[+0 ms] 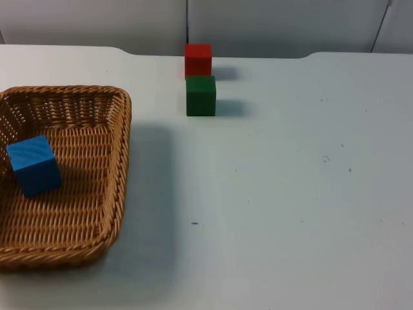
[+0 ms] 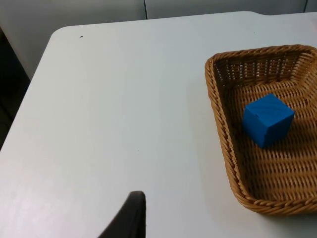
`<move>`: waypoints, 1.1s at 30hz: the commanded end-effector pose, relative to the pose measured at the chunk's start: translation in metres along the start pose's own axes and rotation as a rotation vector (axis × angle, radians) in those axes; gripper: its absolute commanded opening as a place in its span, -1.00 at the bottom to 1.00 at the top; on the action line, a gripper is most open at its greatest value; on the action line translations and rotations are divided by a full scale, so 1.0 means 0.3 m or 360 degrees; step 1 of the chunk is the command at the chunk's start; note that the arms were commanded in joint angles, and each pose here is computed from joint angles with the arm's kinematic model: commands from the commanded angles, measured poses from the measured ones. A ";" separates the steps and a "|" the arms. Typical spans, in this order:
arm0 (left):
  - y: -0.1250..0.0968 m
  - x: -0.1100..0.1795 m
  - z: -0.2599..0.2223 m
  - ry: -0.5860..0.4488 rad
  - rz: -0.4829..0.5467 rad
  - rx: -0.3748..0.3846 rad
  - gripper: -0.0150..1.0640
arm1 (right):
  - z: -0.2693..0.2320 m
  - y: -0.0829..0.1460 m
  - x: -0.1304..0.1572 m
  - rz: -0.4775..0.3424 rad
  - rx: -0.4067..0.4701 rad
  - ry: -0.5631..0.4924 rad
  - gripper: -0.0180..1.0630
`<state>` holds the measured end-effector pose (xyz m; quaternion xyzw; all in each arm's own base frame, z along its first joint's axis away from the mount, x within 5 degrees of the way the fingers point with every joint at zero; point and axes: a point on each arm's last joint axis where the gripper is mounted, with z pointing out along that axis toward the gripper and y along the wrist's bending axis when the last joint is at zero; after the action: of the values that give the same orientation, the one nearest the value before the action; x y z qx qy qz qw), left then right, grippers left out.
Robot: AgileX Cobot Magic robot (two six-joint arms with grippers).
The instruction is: Pick up the basket with the left hand and place the blue cube into the basket with the right hand.
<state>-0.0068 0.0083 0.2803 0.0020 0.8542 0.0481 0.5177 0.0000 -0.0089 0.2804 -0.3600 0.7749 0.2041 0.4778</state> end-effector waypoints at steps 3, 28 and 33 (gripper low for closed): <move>0.000 0.002 0.001 -0.0008 0.0006 0.0009 0.98 | 0.004 0.002 0.006 -0.0007 -0.0012 0.0003 0.68; 0.000 0.002 0.001 -0.0008 0.0006 0.0009 0.98 | 0.004 0.004 0.006 -0.0001 -0.0023 0.0003 0.98; 0.000 0.002 0.001 -0.0008 0.0006 0.0009 0.98 | 0.003 0.006 0.006 0.0057 0.0088 0.0006 0.98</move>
<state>-0.0068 0.0083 0.2803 0.0020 0.8542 0.0481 0.5177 -0.0012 -0.0083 0.2804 -0.3347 0.7863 0.1931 0.4821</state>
